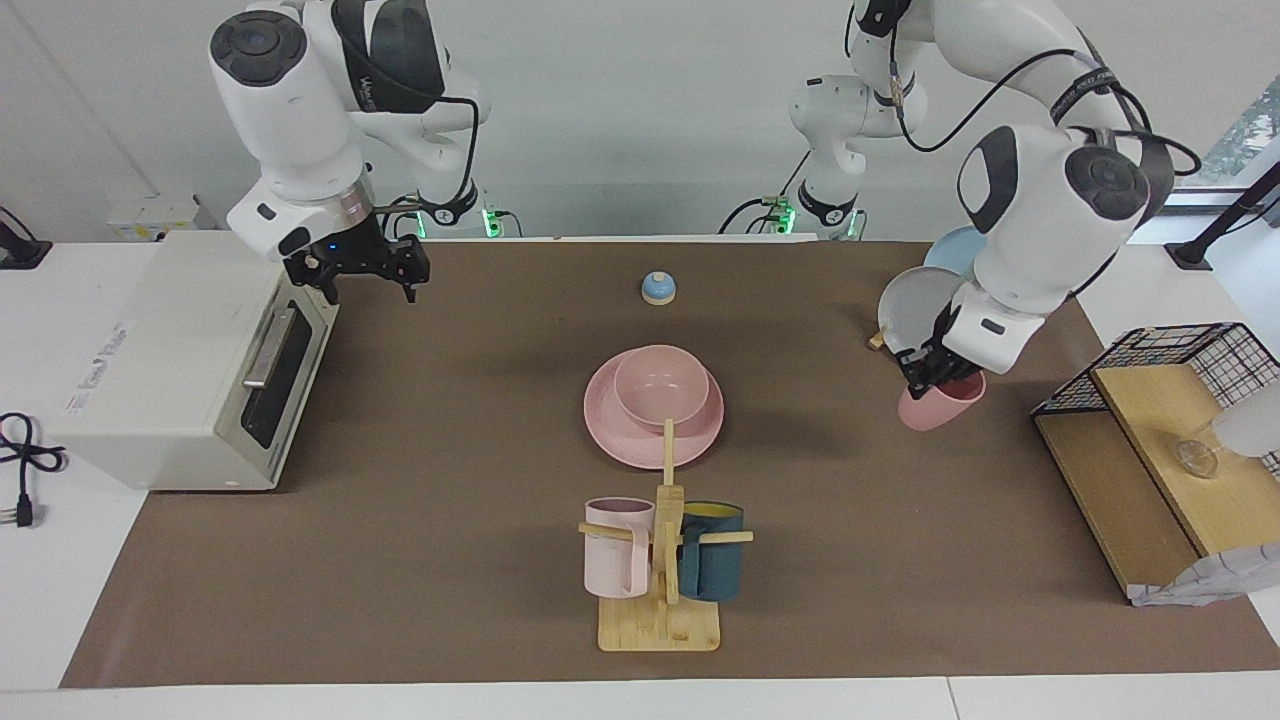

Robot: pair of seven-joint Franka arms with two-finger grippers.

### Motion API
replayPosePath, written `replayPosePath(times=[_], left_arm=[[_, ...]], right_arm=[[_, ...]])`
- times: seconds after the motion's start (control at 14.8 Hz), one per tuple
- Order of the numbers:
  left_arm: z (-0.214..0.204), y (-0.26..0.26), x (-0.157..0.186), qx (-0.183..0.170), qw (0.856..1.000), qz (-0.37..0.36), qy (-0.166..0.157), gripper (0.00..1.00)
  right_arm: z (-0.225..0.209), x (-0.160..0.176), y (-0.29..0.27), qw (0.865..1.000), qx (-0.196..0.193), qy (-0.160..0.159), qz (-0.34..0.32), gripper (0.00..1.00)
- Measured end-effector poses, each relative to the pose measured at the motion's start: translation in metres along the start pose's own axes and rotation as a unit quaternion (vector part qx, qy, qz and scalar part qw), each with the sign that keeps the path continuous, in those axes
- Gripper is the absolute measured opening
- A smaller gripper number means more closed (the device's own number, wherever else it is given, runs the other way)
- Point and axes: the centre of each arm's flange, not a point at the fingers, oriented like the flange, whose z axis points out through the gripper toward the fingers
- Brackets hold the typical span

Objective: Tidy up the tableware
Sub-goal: 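Carry the pink cup with the left gripper and lower it into the bowl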

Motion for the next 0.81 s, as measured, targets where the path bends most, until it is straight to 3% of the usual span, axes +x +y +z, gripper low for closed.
replayPosePath(times=[0.2,0.41,0.81], left_arm=[[0.003,0.096,-0.046,-0.013,0.999,-0.034,0.003,0.04],[0.033,0.164,-0.082,-0.033,0.998,-0.052,0.003,0.04],[0.122,0.215,-0.127,-0.016,0.996,-0.082,-0.014,0.04]], right_arm=[[0.002,-0.002,0.007,1.0,0.002,-0.003,-0.001,1.0],[0.002,-0.003,0.008,1.0,0.003,-0.002,0.0,1.0],[0.002,-0.004,0.023,1.0,0.005,-0.002,0.013,1.0]])
